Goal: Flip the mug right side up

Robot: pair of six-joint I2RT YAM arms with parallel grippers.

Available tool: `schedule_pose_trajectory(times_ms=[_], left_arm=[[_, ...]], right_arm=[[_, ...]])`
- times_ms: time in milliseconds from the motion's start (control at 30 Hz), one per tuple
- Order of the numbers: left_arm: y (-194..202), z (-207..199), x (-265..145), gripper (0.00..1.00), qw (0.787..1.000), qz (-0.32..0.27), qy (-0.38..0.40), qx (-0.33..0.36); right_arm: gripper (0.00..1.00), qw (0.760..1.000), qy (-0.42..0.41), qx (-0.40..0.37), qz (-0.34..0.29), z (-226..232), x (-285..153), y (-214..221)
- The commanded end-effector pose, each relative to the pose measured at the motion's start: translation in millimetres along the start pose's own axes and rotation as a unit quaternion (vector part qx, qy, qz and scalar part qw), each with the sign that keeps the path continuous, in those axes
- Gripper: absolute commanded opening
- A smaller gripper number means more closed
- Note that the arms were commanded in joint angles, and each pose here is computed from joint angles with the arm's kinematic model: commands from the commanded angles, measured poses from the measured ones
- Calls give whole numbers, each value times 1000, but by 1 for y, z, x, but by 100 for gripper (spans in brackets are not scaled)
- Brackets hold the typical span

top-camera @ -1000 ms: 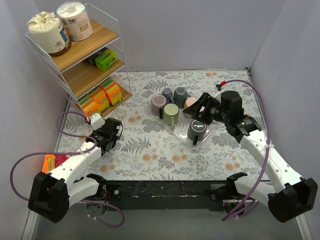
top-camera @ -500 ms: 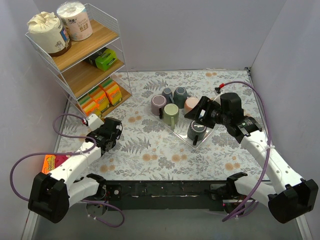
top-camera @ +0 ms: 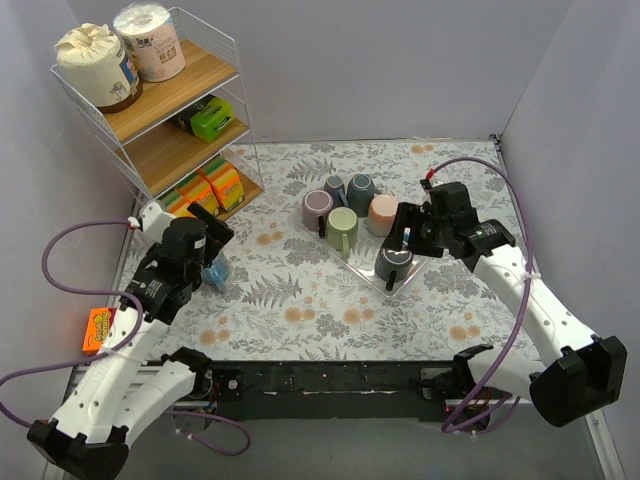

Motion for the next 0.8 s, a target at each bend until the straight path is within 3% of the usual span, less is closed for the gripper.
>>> schedule_pose_trajectory(times_ms=[0, 267, 667, 767], left_arm=[[-24, -33, -26, 98, 995, -7, 97, 35], [-46, -103, -53, 98, 958, -29, 280, 62], [-46, -119, -51, 98, 950, -23, 304, 63], [-42, -121, -49, 98, 950, -15, 306, 60]], right_arm=[[78, 999, 39, -1, -13, -18, -2, 12], [75, 996, 88, -6, -1, -38, 27, 51], [67, 991, 132, -19, -13, -52, 69, 55], [61, 989, 143, -14, -23, -57, 75, 54]])
Point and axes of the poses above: each gripper's point midway between its finger pads, its own x axis out along the fingers, its own z axis along the line the jaws close on, y = z × x, the point moved 1 cm from there along -x, back along the fingers, and after that the axes turned 12 degrees about x, right-handed, at the moved point
